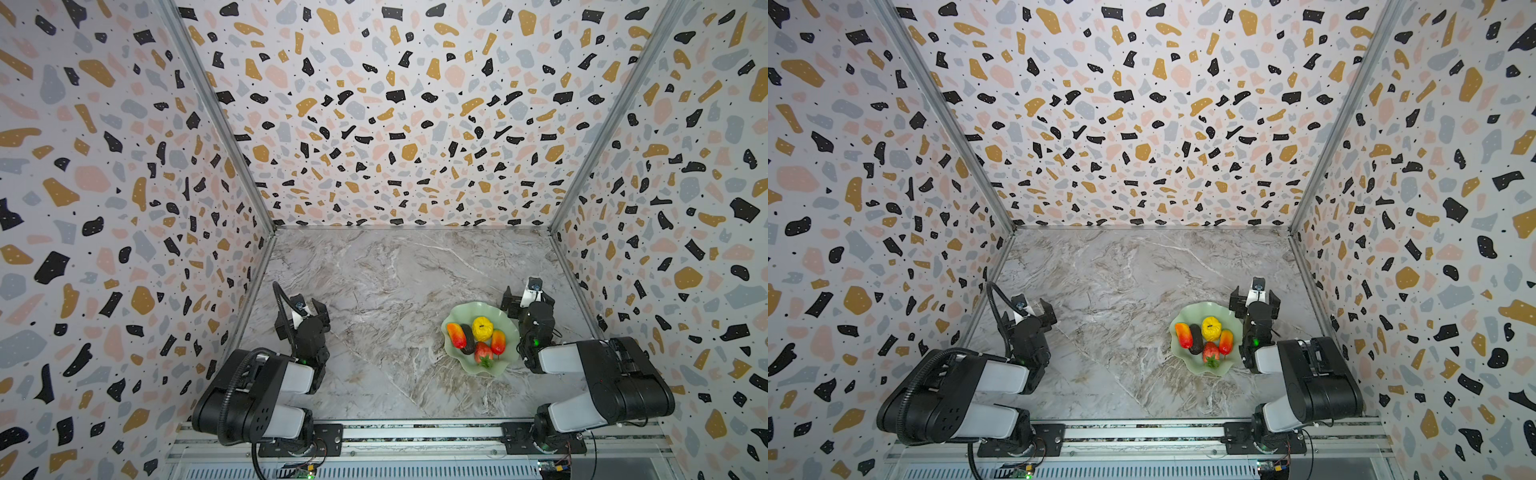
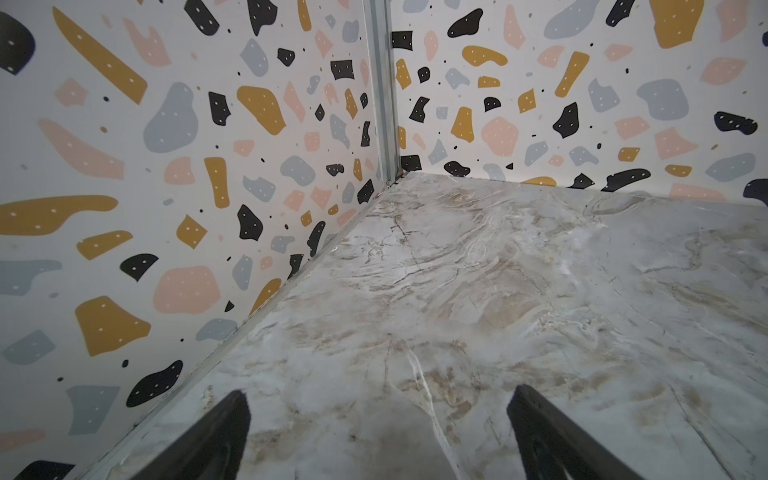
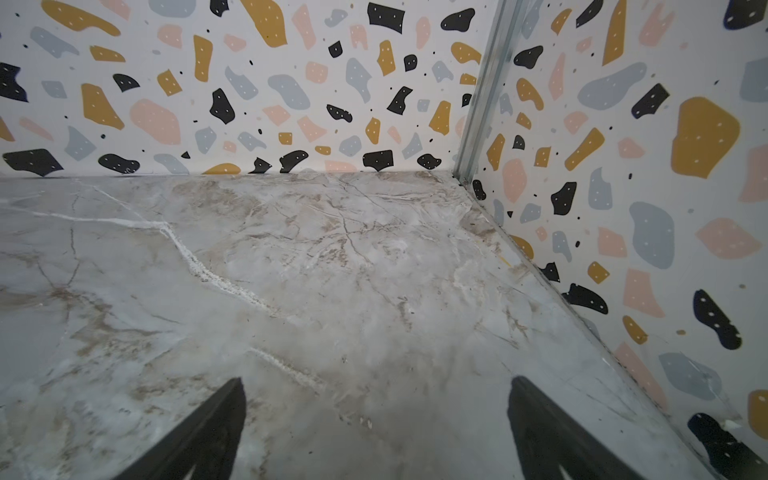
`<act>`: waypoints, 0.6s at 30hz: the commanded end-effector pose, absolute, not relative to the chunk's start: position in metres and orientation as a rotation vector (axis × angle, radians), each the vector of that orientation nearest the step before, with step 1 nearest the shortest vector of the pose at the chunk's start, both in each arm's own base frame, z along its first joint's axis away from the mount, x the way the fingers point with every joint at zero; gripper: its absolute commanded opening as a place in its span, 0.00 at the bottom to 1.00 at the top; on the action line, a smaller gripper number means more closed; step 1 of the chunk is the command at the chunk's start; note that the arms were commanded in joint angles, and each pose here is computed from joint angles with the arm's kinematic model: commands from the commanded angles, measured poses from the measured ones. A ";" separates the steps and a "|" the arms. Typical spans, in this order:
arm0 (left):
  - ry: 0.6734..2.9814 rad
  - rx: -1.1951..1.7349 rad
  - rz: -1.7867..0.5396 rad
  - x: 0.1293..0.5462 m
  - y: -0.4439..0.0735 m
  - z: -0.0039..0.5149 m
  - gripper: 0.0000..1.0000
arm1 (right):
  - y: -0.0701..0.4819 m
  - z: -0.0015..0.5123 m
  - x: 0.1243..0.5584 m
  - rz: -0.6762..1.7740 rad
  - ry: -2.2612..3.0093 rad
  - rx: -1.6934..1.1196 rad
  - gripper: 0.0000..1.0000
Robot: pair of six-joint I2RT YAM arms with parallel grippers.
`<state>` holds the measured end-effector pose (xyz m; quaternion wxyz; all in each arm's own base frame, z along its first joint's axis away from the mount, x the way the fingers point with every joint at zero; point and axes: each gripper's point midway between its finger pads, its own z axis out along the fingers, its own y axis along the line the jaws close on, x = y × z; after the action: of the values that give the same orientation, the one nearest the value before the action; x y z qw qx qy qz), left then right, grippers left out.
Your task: Place and organize the fake fruits in the fruit bowl
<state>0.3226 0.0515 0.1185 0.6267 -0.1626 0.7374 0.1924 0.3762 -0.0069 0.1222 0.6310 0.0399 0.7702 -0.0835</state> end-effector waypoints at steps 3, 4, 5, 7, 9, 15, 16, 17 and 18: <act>1.619 -0.407 0.399 0.328 0.052 0.138 1.00 | 0.029 0.133 0.360 -0.039 1.638 -0.138 0.99; 1.616 -0.407 0.399 0.328 0.052 0.138 0.99 | 0.028 0.127 0.364 -0.041 1.684 -0.130 0.99; 1.615 -0.408 0.401 0.328 0.053 0.138 1.00 | 0.023 0.123 0.369 -0.052 1.719 -0.099 0.99; 1.618 -0.405 0.400 0.328 0.052 0.137 1.00 | 0.021 0.124 0.368 -0.051 1.711 -0.090 0.99; 1.617 -0.406 0.400 0.328 0.052 0.138 1.00 | 0.021 0.123 0.368 -0.050 1.715 -0.093 0.99; 1.616 -0.406 0.399 0.328 0.052 0.138 1.00 | 0.021 0.123 0.369 -0.051 1.717 -0.094 0.99; 1.616 -0.406 0.399 0.328 0.052 0.138 1.00 | 0.022 0.121 0.372 -0.039 1.727 -0.093 0.99; 1.617 -0.405 0.400 0.328 0.052 0.138 1.00 | 0.021 0.121 0.373 -0.026 1.728 -0.097 0.99; 1.616 -0.407 0.399 0.328 0.052 0.138 1.00 | 0.021 0.121 0.373 -0.024 1.731 -0.100 0.99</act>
<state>0.3233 0.0516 0.1208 0.6307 -0.1643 0.7347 0.1883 0.3635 0.0197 0.1084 0.6350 -0.0399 0.7712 -0.0188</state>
